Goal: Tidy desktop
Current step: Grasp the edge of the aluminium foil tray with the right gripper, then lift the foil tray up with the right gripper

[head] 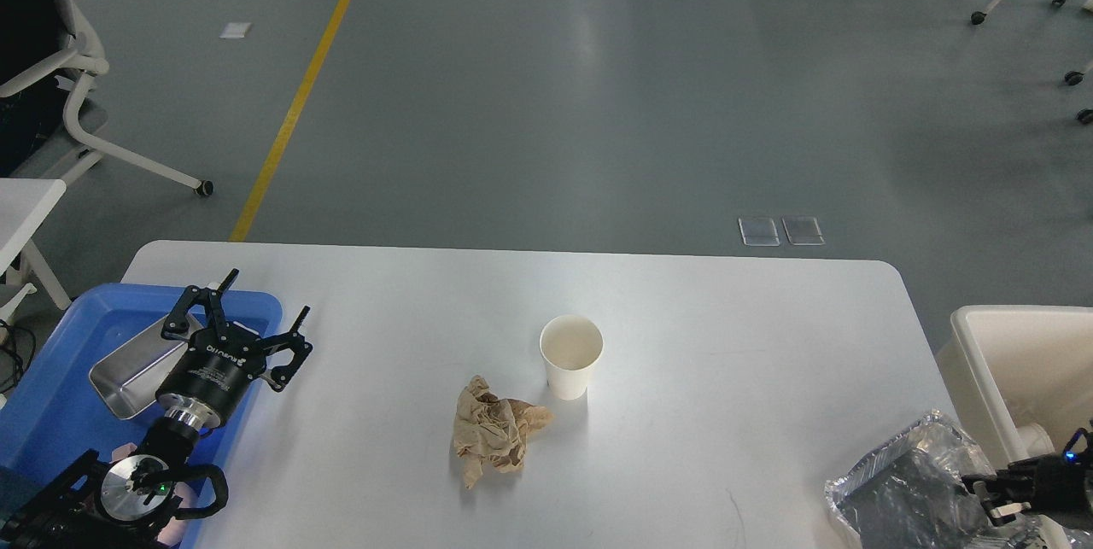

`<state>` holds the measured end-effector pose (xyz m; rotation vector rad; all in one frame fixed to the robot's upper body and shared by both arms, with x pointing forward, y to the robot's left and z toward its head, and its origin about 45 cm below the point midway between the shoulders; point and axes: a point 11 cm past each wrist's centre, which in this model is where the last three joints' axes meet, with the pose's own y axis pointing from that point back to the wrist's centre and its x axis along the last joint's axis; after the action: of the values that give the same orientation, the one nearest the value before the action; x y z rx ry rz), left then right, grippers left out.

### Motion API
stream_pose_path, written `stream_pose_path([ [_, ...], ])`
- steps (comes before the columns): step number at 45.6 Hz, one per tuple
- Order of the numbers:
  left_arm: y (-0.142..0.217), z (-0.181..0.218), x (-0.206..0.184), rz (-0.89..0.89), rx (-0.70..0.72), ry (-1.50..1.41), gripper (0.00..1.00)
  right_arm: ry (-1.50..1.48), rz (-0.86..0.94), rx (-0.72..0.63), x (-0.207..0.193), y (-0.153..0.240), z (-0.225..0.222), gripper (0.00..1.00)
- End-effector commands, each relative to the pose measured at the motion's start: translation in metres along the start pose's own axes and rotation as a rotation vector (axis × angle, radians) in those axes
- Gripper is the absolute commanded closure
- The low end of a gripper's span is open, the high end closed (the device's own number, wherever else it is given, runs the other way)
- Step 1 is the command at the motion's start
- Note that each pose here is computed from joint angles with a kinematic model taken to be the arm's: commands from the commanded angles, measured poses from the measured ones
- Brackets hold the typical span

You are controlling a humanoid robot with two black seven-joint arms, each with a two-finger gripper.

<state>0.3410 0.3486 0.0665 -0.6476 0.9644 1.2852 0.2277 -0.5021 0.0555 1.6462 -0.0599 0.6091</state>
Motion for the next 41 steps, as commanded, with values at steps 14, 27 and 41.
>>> stream_pose_path([
  [14,0.001,0.008,0.001,0.002,-0.003,-0.015,0.03,-0.308,-0.072,0.051,0.024,0.011,0.002,1.00],
  [27,0.002,0.010,0.002,0.006,-0.003,-0.020,0.03,-0.468,-0.065,0.147,0.055,0.018,-0.005,1.00],
  [41,0.000,0.012,0.000,0.005,-0.006,-0.024,0.03,-0.701,0.033,0.246,0.093,0.026,-0.009,1.00],
])
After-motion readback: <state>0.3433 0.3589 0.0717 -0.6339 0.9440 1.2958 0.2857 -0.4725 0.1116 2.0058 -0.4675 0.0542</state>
